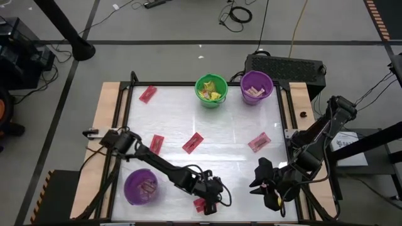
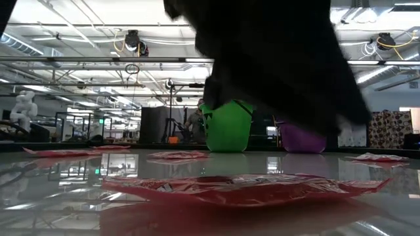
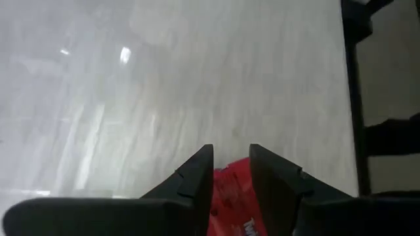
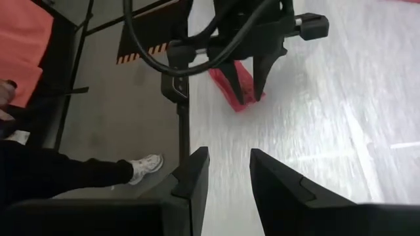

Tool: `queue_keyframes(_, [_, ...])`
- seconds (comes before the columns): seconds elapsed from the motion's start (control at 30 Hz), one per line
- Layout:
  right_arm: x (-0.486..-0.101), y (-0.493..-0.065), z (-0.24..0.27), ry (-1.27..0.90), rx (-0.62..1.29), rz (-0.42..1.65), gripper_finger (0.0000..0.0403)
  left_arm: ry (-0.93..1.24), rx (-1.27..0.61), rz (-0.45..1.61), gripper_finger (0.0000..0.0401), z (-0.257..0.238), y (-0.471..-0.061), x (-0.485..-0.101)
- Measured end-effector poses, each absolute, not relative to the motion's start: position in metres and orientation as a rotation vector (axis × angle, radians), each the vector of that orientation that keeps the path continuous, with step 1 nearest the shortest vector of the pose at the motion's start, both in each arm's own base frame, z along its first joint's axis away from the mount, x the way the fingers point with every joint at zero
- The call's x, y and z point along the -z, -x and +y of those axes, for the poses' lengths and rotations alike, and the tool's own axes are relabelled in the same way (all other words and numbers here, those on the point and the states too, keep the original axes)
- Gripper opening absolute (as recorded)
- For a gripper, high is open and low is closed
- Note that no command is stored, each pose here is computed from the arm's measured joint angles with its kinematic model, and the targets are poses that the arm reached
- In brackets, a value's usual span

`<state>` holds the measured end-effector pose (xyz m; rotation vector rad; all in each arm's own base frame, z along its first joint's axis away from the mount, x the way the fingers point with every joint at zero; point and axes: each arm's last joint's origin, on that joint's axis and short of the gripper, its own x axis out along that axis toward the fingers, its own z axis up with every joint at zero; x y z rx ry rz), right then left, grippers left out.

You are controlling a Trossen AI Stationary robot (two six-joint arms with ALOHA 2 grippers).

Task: Sort candy by brand, put in halloween buckets
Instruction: Put the red candy into the bottom violet bucket

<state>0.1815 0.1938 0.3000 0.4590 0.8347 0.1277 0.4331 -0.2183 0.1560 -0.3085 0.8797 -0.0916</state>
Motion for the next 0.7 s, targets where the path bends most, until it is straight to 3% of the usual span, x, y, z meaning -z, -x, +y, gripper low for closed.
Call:
queue_keyframes(0.37, [-0.3002,-0.1818,0.1935,-0.47,-0.111,0.825,0.0105,0.169,0.142,0.906,0.0116,-0.22,-0.4299,-0.1516])
queue_keyframes(0.7, [-0.3002,-0.1819,0.1934,-0.468,-0.107,0.821,0.0105,0.126,0.096,0.979,0.0152,-0.2168,-0.4244,-0.1437])
